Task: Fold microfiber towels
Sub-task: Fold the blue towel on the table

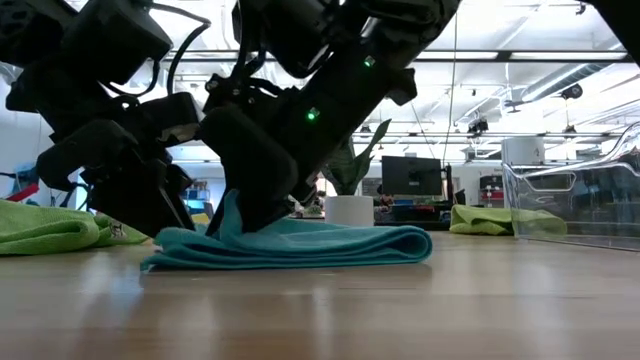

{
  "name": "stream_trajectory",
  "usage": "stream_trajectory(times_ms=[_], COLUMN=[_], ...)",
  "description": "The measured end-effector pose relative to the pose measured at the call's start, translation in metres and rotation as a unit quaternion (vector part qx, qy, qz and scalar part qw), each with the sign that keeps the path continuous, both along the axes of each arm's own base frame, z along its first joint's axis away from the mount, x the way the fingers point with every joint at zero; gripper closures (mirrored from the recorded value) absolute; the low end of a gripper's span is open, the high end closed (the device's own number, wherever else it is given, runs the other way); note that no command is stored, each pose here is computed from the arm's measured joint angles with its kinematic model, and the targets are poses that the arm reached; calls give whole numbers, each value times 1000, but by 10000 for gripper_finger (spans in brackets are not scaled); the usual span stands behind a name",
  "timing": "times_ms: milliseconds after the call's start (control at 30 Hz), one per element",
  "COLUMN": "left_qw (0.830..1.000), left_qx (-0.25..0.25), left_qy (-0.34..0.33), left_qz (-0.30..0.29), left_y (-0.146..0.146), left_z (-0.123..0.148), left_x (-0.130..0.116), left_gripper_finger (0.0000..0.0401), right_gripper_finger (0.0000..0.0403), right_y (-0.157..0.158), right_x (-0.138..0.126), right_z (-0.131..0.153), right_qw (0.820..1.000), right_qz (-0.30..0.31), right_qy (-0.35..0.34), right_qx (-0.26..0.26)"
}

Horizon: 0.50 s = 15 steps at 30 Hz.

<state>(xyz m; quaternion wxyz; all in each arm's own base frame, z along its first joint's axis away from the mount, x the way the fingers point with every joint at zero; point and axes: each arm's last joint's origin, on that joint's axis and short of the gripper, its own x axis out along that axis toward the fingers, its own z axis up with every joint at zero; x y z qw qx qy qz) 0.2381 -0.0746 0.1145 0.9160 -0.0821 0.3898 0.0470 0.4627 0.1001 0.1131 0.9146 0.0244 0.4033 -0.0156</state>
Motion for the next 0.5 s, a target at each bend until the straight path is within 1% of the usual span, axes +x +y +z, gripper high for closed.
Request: stream_trajectory(times_ms=[133, 267, 367, 433, 500], left_qw=[1000, 999, 999, 999, 999], left_qx=[-6, -20, -19, -13, -4], left_qy=[2, 13, 14, 1, 5], left_qz=[-7, -32, -37, -45, -54], left_y=[0, -1, 0, 1, 2], left_z=[0, 6, 20, 29, 34], left_x=[0, -4, -8, -9, -14], left_gripper_finger=[257, 257, 257, 257, 257], right_gripper_finger=[360, 360, 360, 360, 360], right_y=[-1, -2, -2, -3, -4], right_x=[0, -1, -2, -2, -3], right_z=[5, 24, 38, 44, 48], right_qw=[1000, 1000, 999, 998, 998], right_qz=[-5, -10, -12, -22, -27], right_qy=[-4, -26, -47, -55, -59], right_qx=[2, 0, -4, -12, -17])
